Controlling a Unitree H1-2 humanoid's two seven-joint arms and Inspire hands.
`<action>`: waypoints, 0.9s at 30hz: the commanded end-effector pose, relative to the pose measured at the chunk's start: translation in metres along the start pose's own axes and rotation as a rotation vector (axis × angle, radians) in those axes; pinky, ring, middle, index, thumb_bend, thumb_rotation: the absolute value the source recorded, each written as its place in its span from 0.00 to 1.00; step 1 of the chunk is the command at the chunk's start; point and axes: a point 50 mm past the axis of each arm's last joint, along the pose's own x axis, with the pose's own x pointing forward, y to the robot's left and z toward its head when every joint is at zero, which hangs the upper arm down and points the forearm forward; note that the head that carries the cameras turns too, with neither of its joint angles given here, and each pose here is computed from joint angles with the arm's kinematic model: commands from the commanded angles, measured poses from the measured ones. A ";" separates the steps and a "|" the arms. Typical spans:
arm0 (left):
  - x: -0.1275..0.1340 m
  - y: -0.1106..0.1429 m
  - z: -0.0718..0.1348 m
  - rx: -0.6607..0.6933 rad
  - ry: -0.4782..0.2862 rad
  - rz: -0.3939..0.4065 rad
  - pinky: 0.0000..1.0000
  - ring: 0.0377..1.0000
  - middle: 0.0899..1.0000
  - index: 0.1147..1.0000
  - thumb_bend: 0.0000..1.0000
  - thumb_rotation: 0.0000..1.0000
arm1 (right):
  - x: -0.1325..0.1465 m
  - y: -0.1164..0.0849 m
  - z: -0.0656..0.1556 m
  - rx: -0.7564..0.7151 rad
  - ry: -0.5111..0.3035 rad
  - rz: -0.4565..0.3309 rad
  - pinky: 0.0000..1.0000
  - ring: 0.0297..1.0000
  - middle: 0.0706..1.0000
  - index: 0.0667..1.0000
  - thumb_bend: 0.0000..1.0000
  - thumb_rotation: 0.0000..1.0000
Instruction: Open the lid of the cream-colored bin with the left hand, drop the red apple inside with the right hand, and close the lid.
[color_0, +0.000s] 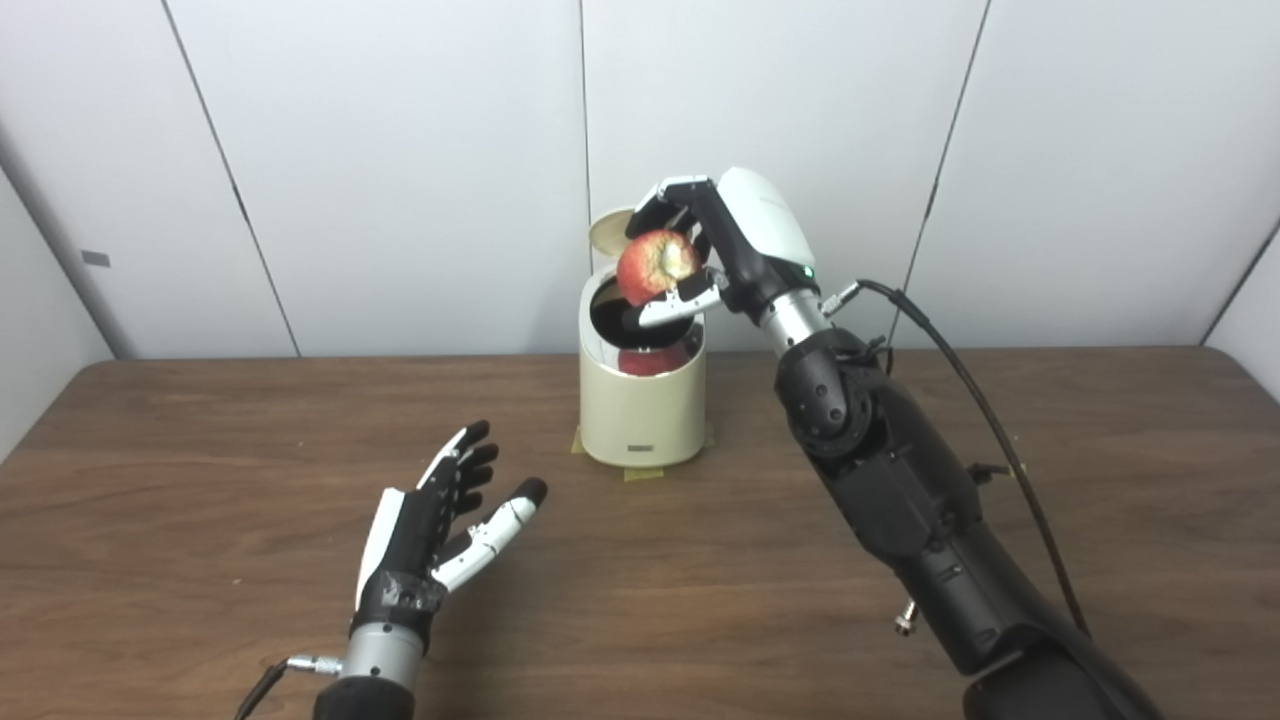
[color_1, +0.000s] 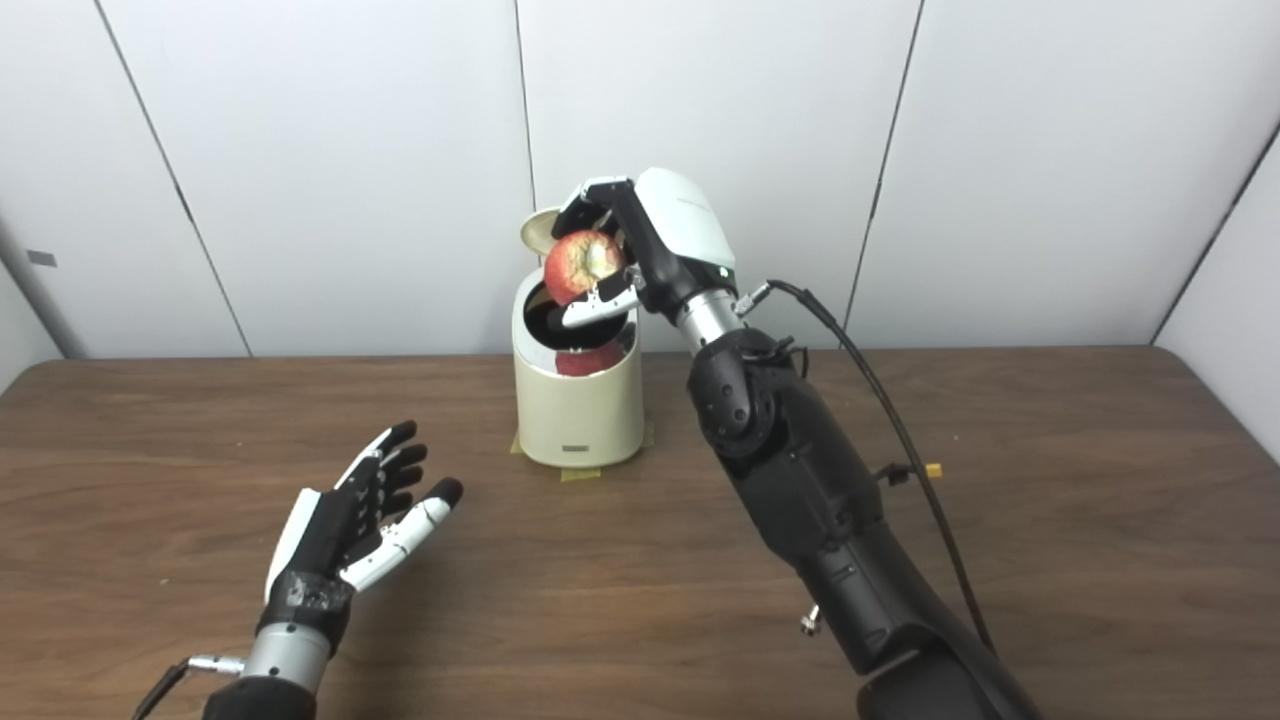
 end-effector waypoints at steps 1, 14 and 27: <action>0.005 0.003 0.017 0.009 -0.068 0.020 0.88 0.87 0.88 0.93 0.71 0.47 | 0.014 -0.019 0.010 -0.015 -0.075 -0.056 0.32 0.38 0.46 0.47 0.50 0.00; 0.010 0.003 0.014 0.025 -0.078 0.015 0.85 0.87 0.88 0.94 0.72 0.46 | 0.015 -0.015 0.009 -0.108 -0.018 0.091 0.51 0.56 0.54 0.46 0.52 0.06; 0.015 -0.001 0.015 0.082 -0.108 -0.002 0.87 0.88 0.90 0.98 0.73 0.45 | 0.019 -0.015 0.014 -0.147 -0.036 0.102 0.64 0.73 0.74 0.67 0.87 0.07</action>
